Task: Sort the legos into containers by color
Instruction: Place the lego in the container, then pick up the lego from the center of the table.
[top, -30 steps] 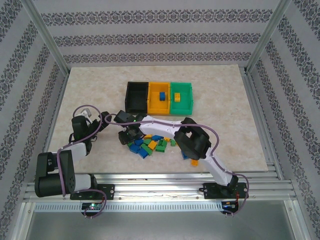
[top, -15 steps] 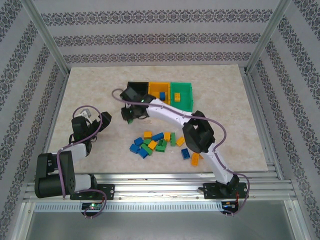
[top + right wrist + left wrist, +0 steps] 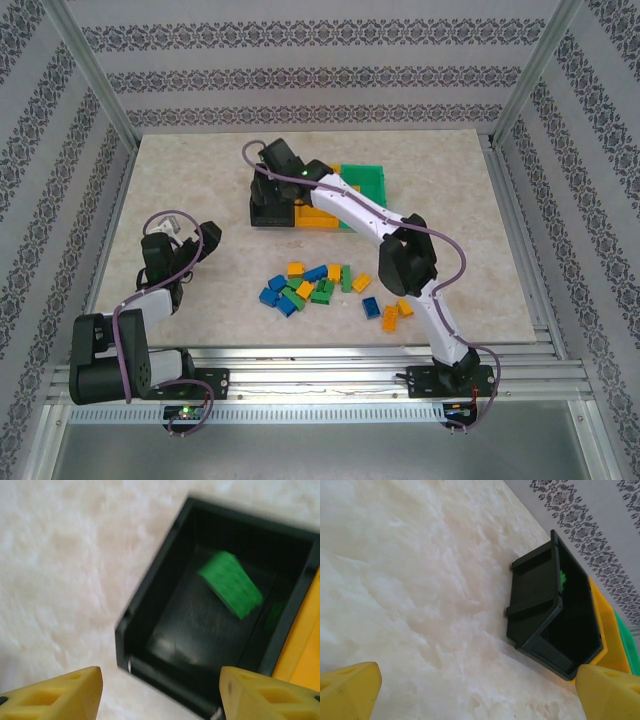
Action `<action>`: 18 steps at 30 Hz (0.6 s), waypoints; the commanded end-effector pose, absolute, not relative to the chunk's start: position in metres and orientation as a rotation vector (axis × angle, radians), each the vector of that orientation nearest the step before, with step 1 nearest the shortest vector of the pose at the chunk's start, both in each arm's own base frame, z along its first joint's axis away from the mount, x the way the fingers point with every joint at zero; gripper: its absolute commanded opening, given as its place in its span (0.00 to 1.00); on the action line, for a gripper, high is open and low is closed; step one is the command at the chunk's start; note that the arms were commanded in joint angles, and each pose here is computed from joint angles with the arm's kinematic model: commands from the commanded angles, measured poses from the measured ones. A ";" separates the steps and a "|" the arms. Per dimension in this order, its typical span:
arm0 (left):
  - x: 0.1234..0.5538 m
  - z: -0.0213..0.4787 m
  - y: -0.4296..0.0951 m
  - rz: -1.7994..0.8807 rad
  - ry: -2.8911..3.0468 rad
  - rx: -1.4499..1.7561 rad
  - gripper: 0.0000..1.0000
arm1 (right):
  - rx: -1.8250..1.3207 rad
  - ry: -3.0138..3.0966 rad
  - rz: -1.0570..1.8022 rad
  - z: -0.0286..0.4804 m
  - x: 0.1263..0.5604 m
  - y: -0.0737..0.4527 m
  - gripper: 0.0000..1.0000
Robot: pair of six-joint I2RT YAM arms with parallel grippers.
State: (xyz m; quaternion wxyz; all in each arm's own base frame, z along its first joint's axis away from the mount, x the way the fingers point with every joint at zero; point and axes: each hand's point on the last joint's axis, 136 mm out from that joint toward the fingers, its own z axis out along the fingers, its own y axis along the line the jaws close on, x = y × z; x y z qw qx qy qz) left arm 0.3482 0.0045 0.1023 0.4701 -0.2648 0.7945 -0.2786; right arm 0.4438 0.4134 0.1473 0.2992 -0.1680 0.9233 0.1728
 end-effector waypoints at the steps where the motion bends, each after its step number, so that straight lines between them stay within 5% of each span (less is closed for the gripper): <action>1: 0.347 0.110 0.009 -0.681 1.925 -0.665 1.00 | -0.535 2.443 0.453 0.156 0.413 0.410 0.64; 18: 0.343 0.112 0.010 -0.683 1.930 -0.715 1.00 | -0.518 2.670 0.310 0.087 0.307 0.306 0.65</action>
